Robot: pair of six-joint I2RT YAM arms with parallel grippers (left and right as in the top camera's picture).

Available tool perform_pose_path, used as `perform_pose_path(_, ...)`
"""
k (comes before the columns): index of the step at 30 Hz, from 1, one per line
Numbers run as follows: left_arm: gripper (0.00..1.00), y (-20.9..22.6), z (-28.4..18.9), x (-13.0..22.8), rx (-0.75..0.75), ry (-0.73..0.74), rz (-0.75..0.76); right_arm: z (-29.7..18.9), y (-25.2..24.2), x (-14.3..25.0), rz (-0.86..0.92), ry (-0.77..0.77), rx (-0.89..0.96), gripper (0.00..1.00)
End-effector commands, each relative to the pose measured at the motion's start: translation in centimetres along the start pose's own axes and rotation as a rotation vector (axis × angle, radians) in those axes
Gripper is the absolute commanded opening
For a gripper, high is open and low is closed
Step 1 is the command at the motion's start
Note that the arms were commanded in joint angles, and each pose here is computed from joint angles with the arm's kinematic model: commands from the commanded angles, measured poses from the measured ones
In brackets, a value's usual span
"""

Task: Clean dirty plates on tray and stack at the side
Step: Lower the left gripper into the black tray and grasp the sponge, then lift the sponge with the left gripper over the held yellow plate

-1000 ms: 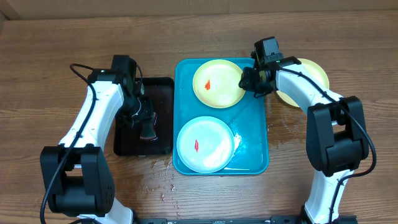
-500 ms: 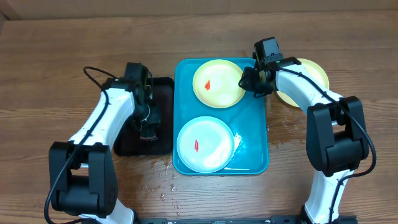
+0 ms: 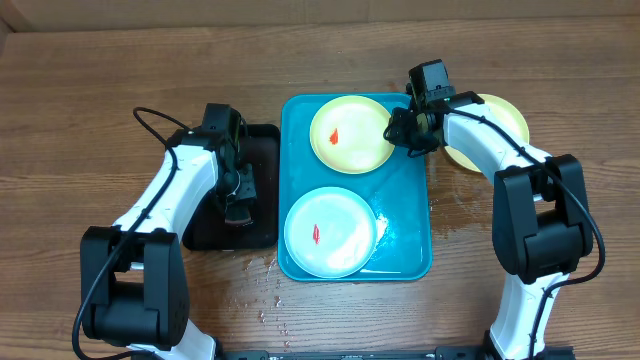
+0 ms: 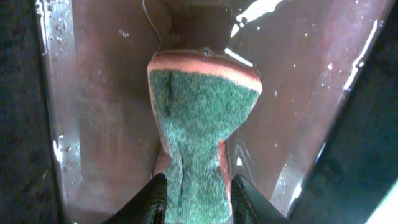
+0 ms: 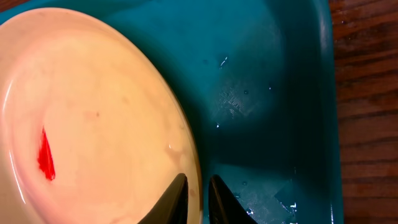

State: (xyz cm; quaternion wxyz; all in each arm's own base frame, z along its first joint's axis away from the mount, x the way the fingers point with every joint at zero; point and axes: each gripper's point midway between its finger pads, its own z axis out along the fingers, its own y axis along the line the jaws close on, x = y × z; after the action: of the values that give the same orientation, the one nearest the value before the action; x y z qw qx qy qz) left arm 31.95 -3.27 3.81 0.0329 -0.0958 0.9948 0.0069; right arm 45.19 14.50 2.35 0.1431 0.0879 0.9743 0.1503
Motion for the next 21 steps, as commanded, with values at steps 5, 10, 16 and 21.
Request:
perform_pose_path(5, 0.32, 0.1, 0.9, -0.2, -0.006, -0.025, 0.017, 0.3, -0.1, 0.3, -0.001, 0.003, 0.010, 0.14)
perform_pose_path(10, 0.32, 0.4, 1.4, 0.2, -0.020, -0.023, 0.025, 0.3, -0.1, 0.3, -0.001, 0.003, 0.010, 0.14)
perform_pose_path(16, 0.25, 0.7, 2.1, 0.4, -0.028, -0.027, 0.025, 0.3, -0.1, 0.3, 0.000, 0.003, 0.010, 0.14)
perform_pose_path(21, 0.24, 0.6, 2.1, 0.3, -0.026, -0.034, 0.026, 0.3, -0.1, 0.3, 0.002, 0.003, 0.010, 0.13)
